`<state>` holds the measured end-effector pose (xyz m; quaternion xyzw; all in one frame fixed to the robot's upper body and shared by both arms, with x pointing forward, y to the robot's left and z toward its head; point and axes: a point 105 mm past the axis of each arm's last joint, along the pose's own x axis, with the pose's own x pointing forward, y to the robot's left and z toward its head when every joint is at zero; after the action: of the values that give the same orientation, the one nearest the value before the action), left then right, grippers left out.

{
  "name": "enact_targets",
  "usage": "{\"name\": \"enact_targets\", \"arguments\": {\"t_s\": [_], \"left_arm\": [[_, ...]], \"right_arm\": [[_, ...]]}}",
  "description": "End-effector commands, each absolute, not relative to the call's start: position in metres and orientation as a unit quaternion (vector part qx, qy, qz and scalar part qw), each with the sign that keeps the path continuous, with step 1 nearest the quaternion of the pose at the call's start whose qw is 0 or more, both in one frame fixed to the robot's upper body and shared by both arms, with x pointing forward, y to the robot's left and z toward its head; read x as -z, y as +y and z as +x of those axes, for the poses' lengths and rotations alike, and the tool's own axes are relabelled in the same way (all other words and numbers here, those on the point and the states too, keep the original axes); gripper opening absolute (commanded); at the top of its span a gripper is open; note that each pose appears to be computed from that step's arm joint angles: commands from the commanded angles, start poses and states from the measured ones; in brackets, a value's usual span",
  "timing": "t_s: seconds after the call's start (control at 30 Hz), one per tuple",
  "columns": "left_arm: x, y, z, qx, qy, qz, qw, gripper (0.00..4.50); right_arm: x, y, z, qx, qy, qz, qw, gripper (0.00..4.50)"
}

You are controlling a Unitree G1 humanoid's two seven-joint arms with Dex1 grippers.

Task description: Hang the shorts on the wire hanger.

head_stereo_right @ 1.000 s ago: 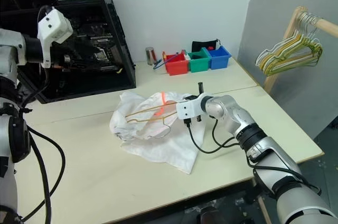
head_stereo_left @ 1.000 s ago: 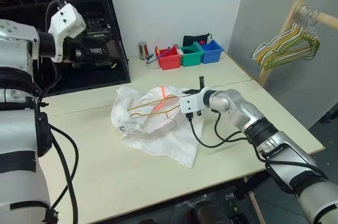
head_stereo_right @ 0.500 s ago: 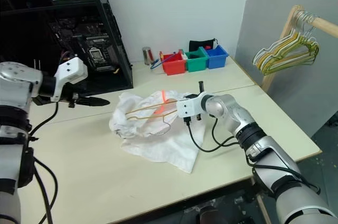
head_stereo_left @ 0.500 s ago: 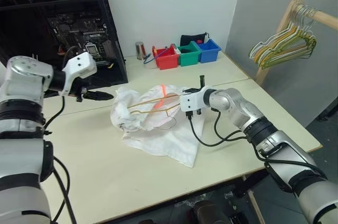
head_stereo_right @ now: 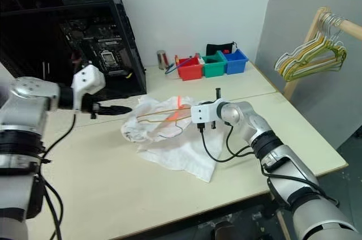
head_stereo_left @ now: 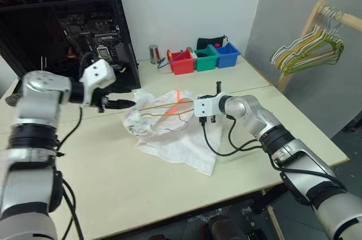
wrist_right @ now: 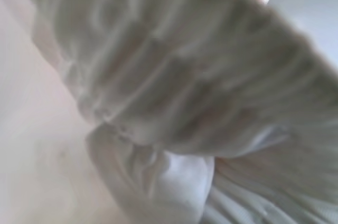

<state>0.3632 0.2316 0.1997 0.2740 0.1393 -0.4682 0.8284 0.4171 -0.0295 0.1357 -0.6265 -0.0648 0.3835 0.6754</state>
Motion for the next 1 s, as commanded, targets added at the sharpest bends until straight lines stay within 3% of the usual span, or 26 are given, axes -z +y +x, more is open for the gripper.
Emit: {"name": "enact_targets", "arguments": {"t_s": [0.03, 0.23, 0.47, 0.63, 0.87, 1.0], "left_arm": [[-0.208, 0.224, 0.338, 0.514, 0.151, 0.275, 0.798, 2.62], [-0.205, 0.230, 0.325, 0.532, 0.183, 0.285, 0.776, 2.62], [-0.184, 0.224, 0.338, 0.526, 0.179, 0.344, 0.756, 2.62], [-0.179, 0.225, 0.343, 0.524, 0.178, 0.360, 0.751, 1.78], [-0.177, 0.231, 0.349, 0.518, 0.176, 0.376, 0.748, 0.18], [-0.185, 0.237, 0.351, 0.508, 0.172, 0.373, 0.757, 0.00]], "right_arm": [[-0.159, -0.026, 0.419, -0.370, -0.093, -0.624, 0.682, 0.00], [-0.158, -0.030, 0.420, -0.369, -0.088, -0.625, 0.683, 0.00], [-0.162, -0.027, 0.419, -0.368, -0.090, -0.621, 0.686, 0.00], [-0.164, -0.026, 0.418, -0.368, -0.092, -0.620, 0.687, 0.00], [-0.166, -0.027, 0.418, -0.367, -0.092, -0.618, 0.689, 0.00], [-0.164, -0.031, 0.419, -0.365, -0.086, -0.617, 0.692, 0.00]]}}
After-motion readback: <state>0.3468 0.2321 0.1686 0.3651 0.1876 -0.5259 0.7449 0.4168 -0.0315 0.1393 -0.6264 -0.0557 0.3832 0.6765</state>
